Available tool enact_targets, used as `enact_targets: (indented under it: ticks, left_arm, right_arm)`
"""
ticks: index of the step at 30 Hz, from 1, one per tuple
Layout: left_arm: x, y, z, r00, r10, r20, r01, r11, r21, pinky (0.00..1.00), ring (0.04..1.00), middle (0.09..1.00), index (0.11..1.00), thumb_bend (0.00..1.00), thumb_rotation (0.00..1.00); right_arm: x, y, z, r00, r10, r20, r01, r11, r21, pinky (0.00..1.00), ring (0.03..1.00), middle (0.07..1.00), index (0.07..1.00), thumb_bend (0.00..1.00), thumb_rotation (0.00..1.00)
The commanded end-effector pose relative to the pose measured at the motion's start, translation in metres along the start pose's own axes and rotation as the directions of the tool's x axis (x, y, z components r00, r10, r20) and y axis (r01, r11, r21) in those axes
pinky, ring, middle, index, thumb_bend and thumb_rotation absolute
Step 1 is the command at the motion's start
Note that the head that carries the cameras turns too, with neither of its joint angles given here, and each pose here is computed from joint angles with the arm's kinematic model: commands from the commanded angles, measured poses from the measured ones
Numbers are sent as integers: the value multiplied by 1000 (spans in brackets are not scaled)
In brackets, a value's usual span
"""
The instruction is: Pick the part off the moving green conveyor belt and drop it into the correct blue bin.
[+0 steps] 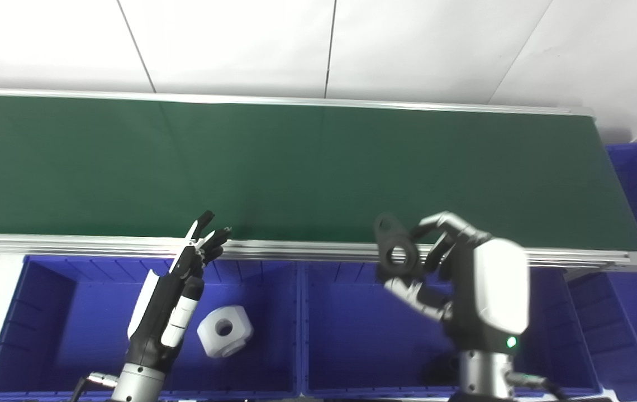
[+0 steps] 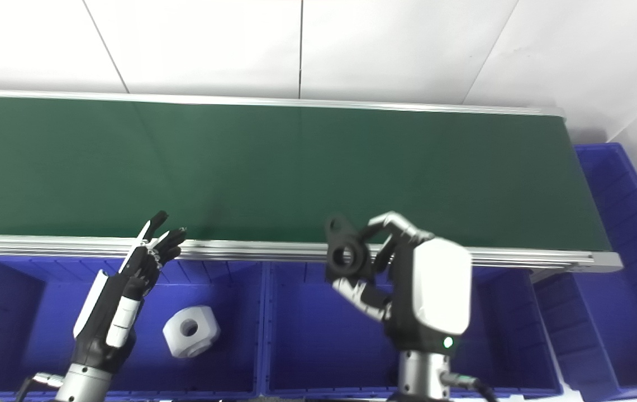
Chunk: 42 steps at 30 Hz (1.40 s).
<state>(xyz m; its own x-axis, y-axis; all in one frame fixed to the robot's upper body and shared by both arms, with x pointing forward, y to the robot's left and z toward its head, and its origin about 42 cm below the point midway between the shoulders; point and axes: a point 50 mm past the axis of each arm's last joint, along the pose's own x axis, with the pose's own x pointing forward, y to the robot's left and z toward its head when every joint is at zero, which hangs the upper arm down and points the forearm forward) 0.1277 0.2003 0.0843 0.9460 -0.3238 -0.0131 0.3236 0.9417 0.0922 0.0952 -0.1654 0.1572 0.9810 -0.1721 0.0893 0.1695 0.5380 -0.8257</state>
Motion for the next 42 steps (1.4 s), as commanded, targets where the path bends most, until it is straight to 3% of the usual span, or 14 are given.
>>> enact_targets:
  ticks: [1, 7, 11, 15, 21, 25, 26, 27, 29, 33, 36, 38, 40, 42]
  left_arm:
    - [1, 6, 5, 1000, -1, 24, 1, 1000, 9, 895, 909, 898, 979, 579, 1000]
    - [0, 5, 5, 1000, 2, 20, -2, 1000, -1, 905, 912, 899, 979, 600, 1000]
    - [1, 4, 5, 1000, -12, 16, 12, 1000, 14, 899, 916, 903, 982, 603, 1000]
    - [0, 2, 4, 1000, 3, 23, -3, 1000, 0, 900, 907, 899, 979, 594, 1000]
    - [1, -2, 2, 999, 12, 31, -12, 1000, -18, 921, 908, 894, 983, 614, 1000]
    - [0, -4, 2, 999, 26, 31, -25, 999, -20, 903, 906, 883, 976, 569, 1000]
    - [0, -5, 2, 999, 28, 31, -27, 999, -20, 900, 905, 880, 974, 566, 1000]
    - [0, -4, 1, 999, 28, 33, -28, 999, -17, 898, 904, 879, 973, 561, 1000]
    - [0, -4, 0, 999, 26, 37, -26, 1000, -17, 898, 906, 879, 974, 558, 1000]
    - [0, -4, -3, 999, 22, 44, -21, 1000, -13, 900, 901, 875, 976, 551, 1000]
    - [-1, -3, -3, 999, 16, 46, -15, 1000, -17, 901, 903, 874, 976, 551, 1000]
    - [-2, -3, -5, 999, 18, 44, -17, 1000, -23, 900, 902, 873, 973, 549, 1000]
    - [-3, -4, -7, 999, 16, 38, -15, 1000, -23, 900, 901, 873, 971, 558, 1000]
    - [-4, -3, -9, 999, 2, 32, -2, 1000, -11, 894, 902, 875, 974, 575, 1000]
  right_arm:
    - [-4, 8, -1, 999, 40, 5, -40, 998, -40, 126, 182, 270, 483, 505, 146]
    - [-1, 35, -14, 980, 178, -87, -186, 977, -99, 147, 211, 306, 484, 510, 146]
    - [2, 50, -20, 955, 261, -138, -276, 956, -101, 182, 257, 351, 484, 516, 150]
    - [7, 64, -25, 914, 348, -208, -376, 920, -114, 202, 284, 378, 486, 519, 156]
    - [12, 78, -35, 900, 371, -228, -399, 912, -92, 186, 257, 350, 487, 524, 144]
    - [11, 78, -38, 888, 391, -242, -424, 901, -98, 214, 286, 374, 489, 525, 146]
    - [11, 78, -38, 881, 401, -249, -436, 894, -103, 353, 435, 511, 595, 782, 261]
    - [10, 77, -38, 874, 414, -255, -453, 884, -116, 439, 526, 595, 649, 887, 336]
    - [9, 76, -39, 863, 433, -261, -477, 868, -136, 549, 635, 697, 709, 964, 435]
    - [8, 74, -39, 836, 477, -270, -524, 840, -140, 775, 809, 843, 810, 1000, 652]
    - [7, 73, -38, 836, 482, -262, -529, 835, -151, 760, 805, 847, 826, 1000, 725]
    - [6, 73, -37, 849, 472, -237, -511, 848, -143, 729, 788, 838, 821, 1000, 730]
    - [3, 67, -28, 873, 452, -183, -467, 883, -45, 648, 744, 807, 803, 1000, 753]
    - [-3, 55, -10, 886, 438, -151, -419, 897, 142, 594, 707, 780, 795, 983, 824]
